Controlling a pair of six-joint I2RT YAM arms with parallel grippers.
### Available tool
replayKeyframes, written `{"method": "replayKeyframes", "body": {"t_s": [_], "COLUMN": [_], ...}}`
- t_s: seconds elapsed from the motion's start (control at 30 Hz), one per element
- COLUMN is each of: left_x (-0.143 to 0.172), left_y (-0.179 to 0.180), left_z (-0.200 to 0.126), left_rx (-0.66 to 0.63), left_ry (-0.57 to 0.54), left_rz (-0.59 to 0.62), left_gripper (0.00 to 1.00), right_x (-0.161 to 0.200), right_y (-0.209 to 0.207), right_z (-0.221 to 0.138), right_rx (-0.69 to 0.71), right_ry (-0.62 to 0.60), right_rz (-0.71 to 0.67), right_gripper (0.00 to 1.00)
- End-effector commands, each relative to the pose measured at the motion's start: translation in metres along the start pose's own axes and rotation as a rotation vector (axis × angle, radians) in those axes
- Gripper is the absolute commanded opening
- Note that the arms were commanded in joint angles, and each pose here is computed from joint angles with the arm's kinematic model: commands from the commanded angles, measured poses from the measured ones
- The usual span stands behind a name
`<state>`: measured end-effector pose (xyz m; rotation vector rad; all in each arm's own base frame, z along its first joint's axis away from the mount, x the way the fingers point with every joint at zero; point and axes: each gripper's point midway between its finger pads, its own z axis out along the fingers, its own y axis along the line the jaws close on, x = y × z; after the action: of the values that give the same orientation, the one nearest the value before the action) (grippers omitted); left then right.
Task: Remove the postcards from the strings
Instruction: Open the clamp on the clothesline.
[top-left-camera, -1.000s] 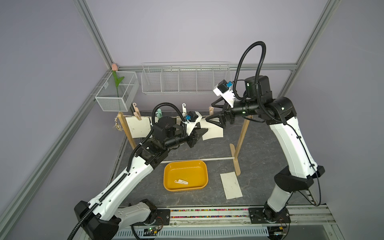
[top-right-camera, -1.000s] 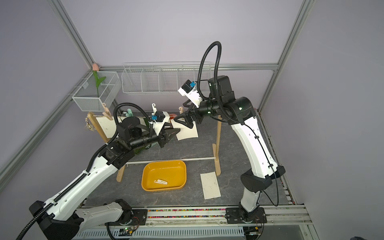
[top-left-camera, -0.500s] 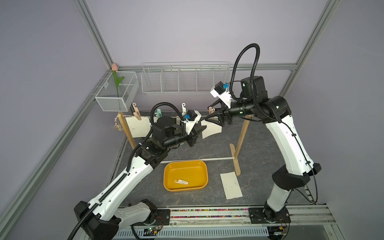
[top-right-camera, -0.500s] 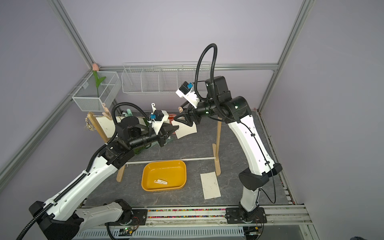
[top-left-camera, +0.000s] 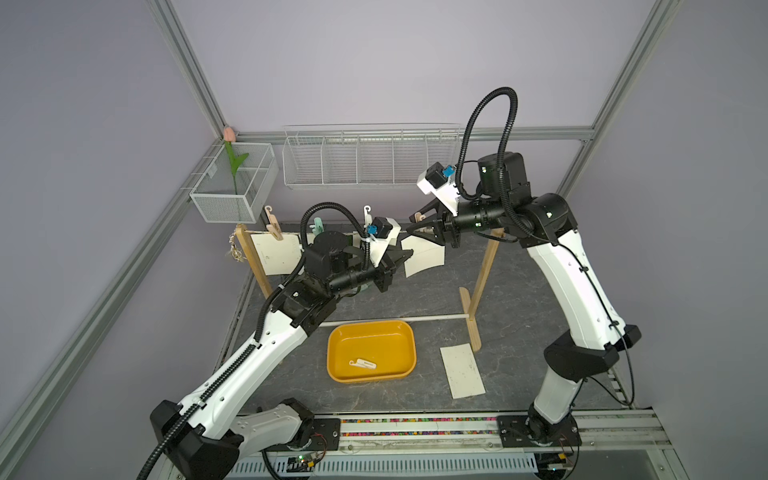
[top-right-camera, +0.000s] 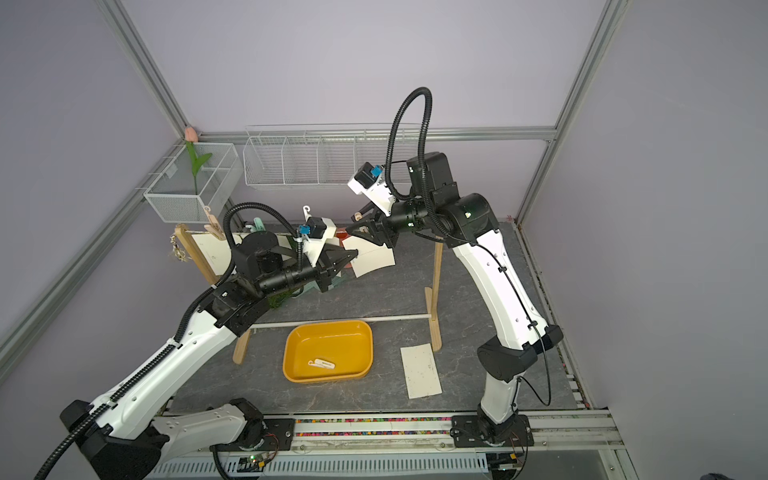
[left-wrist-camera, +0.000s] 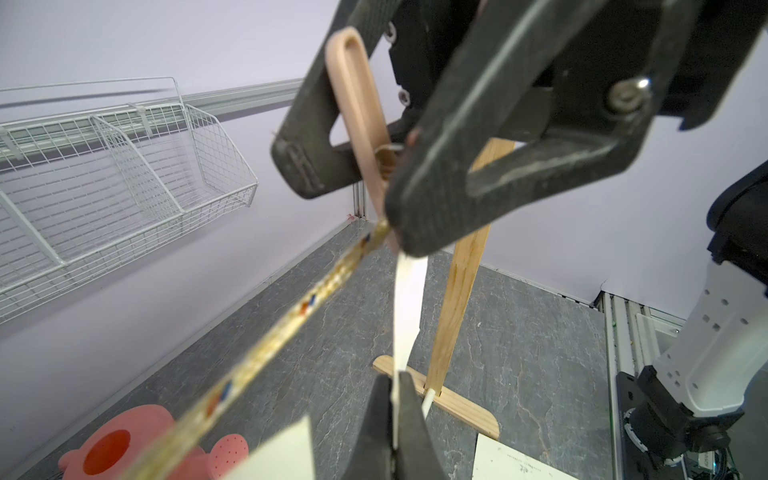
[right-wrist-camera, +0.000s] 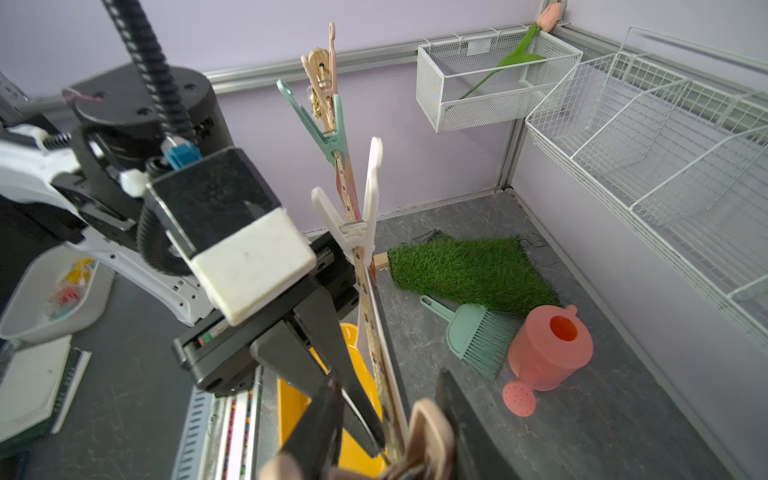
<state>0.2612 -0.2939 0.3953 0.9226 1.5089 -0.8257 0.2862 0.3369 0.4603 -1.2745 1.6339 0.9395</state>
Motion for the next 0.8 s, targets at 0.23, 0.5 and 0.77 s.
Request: {"method": "replayKeyframes", "body": {"t_s": [0.23,0.5,0.77], "left_x": [0.001,0.021,0.034], "left_y": [-0.006,-0.023,-0.038], "left_z": [-0.006,-0.017,-0.032], "left_rx": [0.027,0.091,0.136], "left_ry": [0.013,0.054,0.08], "left_rz": [-0.025,-0.033,-0.038], "left_gripper": [0.0,0.0,0.0], "right_x": [-0.02,-0.049,-0.055], "right_y": [0.011,0.013,0.013], "right_z": [-0.011,-0.031,-0.034], "right_rx": [0.018,0.08,0.108], "right_ry": [-0.064,-0.163,-0.187], "right_rz": [-0.065,-0.111,-0.106], "right_gripper": [0.24,0.22,0.22]}}
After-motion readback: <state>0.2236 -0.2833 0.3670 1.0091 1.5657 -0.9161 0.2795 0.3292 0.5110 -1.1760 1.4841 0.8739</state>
